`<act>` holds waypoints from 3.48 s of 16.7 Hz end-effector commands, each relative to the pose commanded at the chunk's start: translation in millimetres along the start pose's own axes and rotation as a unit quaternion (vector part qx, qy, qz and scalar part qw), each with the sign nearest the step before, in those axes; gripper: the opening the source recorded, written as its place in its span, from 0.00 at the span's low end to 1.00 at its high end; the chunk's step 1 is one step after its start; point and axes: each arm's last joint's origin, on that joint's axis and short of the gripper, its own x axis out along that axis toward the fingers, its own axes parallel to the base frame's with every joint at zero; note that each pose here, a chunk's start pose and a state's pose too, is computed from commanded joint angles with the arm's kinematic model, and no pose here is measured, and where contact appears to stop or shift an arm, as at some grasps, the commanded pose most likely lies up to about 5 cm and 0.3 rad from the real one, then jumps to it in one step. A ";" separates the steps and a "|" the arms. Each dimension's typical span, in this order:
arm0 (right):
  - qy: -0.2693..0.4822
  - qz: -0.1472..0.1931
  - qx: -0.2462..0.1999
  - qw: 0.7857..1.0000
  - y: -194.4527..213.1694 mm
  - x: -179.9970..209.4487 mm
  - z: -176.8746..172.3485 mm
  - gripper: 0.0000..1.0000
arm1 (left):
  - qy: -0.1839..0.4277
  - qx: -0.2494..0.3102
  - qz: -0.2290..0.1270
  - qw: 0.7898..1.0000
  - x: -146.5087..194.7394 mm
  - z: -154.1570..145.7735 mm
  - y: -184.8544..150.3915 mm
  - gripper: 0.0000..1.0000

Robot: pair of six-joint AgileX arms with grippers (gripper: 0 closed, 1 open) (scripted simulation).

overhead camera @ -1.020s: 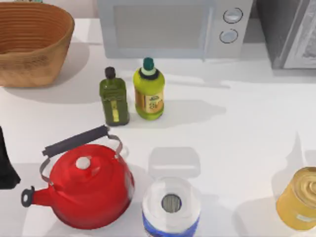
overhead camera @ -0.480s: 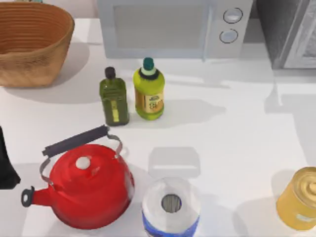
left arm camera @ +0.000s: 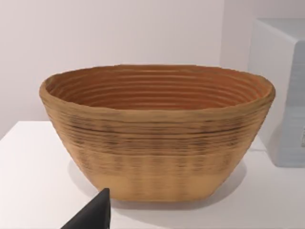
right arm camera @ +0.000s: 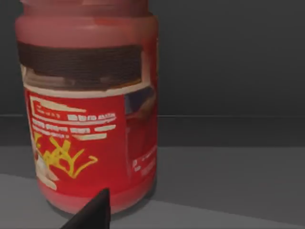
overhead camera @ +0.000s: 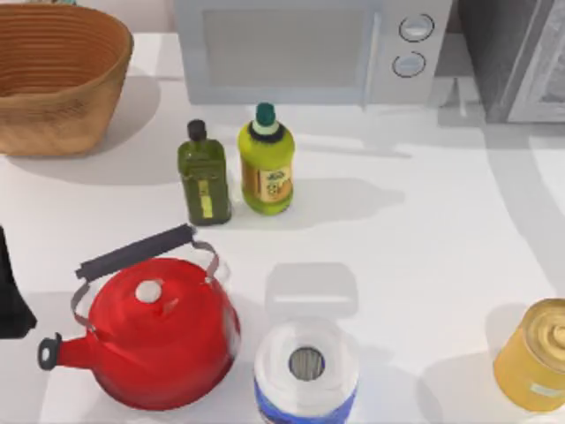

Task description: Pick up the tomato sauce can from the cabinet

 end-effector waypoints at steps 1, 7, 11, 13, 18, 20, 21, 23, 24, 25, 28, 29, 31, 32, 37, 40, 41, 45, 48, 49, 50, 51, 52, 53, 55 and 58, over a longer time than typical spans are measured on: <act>0.000 0.000 0.000 1.000 2.2 5.9 4.7 1.00 | 0.000 0.000 0.000 1.000 0.0 0.0 0.0 1.00; -0.001 0.000 0.000 1.000 5.5 15.0 10.7 1.00 | 0.000 0.000 0.000 1.000 0.0 0.0 0.0 1.00; -0.003 -0.003 0.001 1.000 13.5 20.4 12.0 1.00 | 0.000 0.000 0.000 1.000 0.0 0.0 0.0 1.00; -0.001 -0.004 0.002 1.000 28.8 29.7 11.7 1.00 | 0.000 0.000 0.000 1.000 0.0 0.0 0.0 1.00; 0.001 -0.005 0.003 1.000 62.5 44.2 9.4 1.00 | 0.000 0.000 0.000 1.000 0.0 0.0 0.0 1.00; 0.001 -0.005 0.003 1.000 62.5 44.2 9.4 1.00 | 0.000 0.000 0.000 1.000 0.0 0.0 0.0 1.00; 0.002 -0.006 0.002 1.000 61.2 44.1 8.6 1.00 | 0.000 0.000 0.000 1.000 0.0 0.0 0.0 1.00; 0.002 -0.006 0.002 1.000 61.7 48.5 9.2 1.00 | 0.000 0.000 0.000 1.000 0.0 0.0 0.0 1.00; 0.001 -0.005 0.002 1.000 62.3 54.3 10.0 1.00 | 0.000 0.000 0.000 1.000 0.0 0.0 0.0 1.00; 0.001 -0.005 0.003 1.000 62.8 61.8 10.7 1.00 | 0.000 0.000 0.000 1.000 0.0 0.0 0.0 1.00; 0.001 -0.005 0.003 1.000 63.0 87.5 10.6 1.00 | 0.000 0.000 0.000 1.000 0.0 0.0 0.0 1.00; 0.001 -0.005 0.003 1.000 62.6 95.0 10.1 1.00 | 0.000 0.000 0.000 1.000 0.0 0.0 0.0 1.00; 0.001 -0.005 0.003 1.000 61.9 103.8 9.3 1.00 | 0.000 0.000 0.000 1.000 0.0 0.0 0.0 1.00; 0.001 -0.005 0.003 1.000 61.9 104.2 9.2 1.00 | 0.000 0.000 0.000 1.000 0.0 0.0 0.0 1.00; 0.001 -0.005 0.003 1.000 61.9 104.2 9.2 0.85 | 0.000 0.000 0.000 1.000 0.0 0.0 0.0 1.00; 0.001 -0.005 0.003 1.000 61.9 104.2 9.2 0.62 | 0.000 0.000 0.000 1.000 0.0 0.0 0.0 1.00; 0.001 -0.005 0.003 1.000 61.9 104.2 9.2 0.55 | 0.000 0.000 0.000 1.000 0.0 0.0 0.0 1.00; 0.001 -0.005 0.003 1.000 61.9 104.2 9.2 0.25 | 0.000 0.000 0.000 1.000 0.0 0.0 0.0 1.00; 0.001 -0.005 0.003 1.000 61.9 104.2 9.2 0.02 | 0.000 0.000 0.000 1.000 0.0 0.0 0.0 1.00; 0.001 -0.005 0.003 1.000 61.9 104.2 9.2 0.00 | 0.000 0.000 0.000 1.000 0.0 0.0 0.0 1.00; 0.001 -0.005 0.003 1.000 61.9 104.2 9.2 0.00 | 0.000 0.000 0.000 1.000 0.0 0.0 0.0 1.00; 0.001 -0.005 0.003 1.000 61.9 104.2 9.2 0.00 | 0.000 0.000 0.000 1.000 0.0 0.0 0.0 1.00; 0.001 -0.005 0.003 1.000 61.9 104.2 9.2 0.00 | 0.000 0.000 0.000 1.000 0.0 0.0 0.0 1.00; 0.001 -0.005 0.003 1.000 61.9 104.2 9.2 0.00 | 0.000 0.000 0.000 1.000 0.0 0.0 0.0 1.00; 0.001 -0.005 0.003 1.000 61.9 104.2 9.2 0.00 | 0.000 0.000 0.000 1.000 0.0 0.0 0.0 1.00; 0.001 -0.004 0.003 1.000 62.9 102.2 10.2 0.00 | 0.000 0.000 0.000 1.000 0.0 0.0 0.0 1.00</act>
